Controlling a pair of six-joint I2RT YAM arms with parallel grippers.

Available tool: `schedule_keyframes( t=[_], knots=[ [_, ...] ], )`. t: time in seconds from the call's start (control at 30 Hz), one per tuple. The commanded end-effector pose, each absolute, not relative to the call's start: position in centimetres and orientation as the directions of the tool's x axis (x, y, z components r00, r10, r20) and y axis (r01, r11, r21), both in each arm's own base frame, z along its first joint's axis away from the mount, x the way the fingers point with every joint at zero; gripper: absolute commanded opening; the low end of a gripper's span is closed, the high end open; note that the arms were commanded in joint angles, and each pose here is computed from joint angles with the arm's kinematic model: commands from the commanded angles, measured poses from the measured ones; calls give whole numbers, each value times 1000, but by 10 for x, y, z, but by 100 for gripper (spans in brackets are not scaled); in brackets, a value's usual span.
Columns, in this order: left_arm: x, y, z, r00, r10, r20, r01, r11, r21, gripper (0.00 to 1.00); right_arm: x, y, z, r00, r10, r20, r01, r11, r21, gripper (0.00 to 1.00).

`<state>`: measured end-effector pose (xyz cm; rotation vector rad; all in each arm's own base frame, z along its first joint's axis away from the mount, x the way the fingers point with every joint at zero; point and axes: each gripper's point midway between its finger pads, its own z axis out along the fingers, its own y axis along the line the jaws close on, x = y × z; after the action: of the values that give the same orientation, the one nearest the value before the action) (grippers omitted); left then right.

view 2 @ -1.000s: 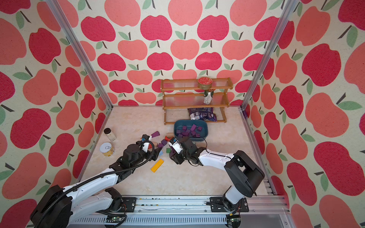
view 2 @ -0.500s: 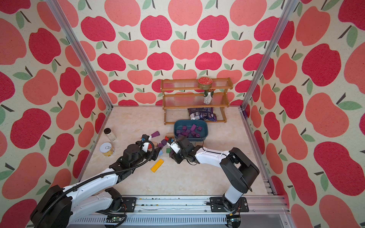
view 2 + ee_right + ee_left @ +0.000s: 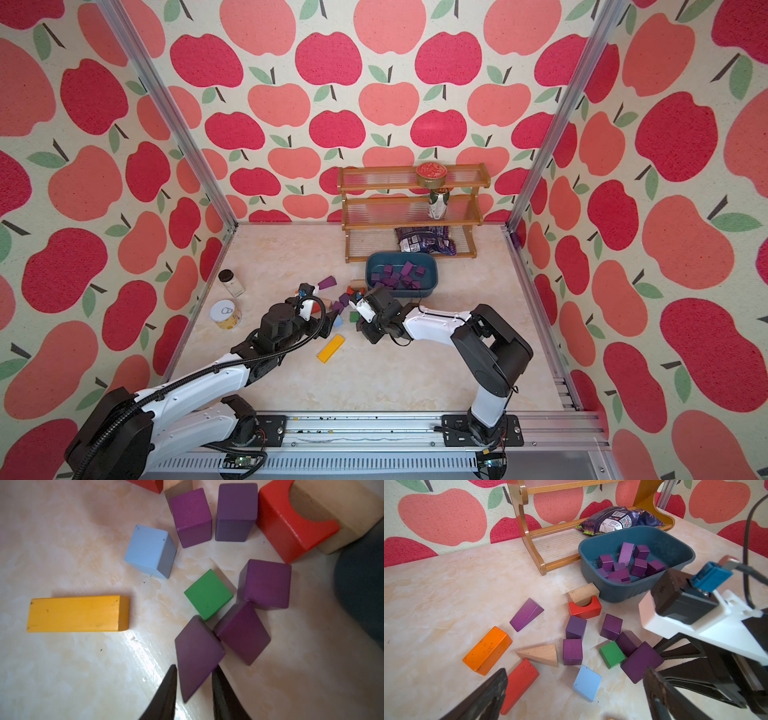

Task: Pick purple bricks into the storage bin
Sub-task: Pick up the building block from the center of the board.

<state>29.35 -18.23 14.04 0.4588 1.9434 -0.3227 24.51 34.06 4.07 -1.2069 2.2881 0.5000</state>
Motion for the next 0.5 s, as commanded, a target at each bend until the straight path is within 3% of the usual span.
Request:
schedule_keyframes(
  t=[0.0, 0.33, 0.47],
  knots=[
    [296, -176, 141, -373, 155, -915, 423, 906, -19, 99, 246, 342, 38, -468, -687, -555, -844, 534, 51, 29],
    [297, -174, 142, -376, 153, -914, 411, 912, -16, 99, 242, 350, 35, -440, -719, -538, -858, 513, 16, 24],
    [297, -173, 141, -377, 155, -913, 408, 913, -13, 99, 236, 353, 36, -436, -729, -528, -864, 503, 18, 18]
  ],
)
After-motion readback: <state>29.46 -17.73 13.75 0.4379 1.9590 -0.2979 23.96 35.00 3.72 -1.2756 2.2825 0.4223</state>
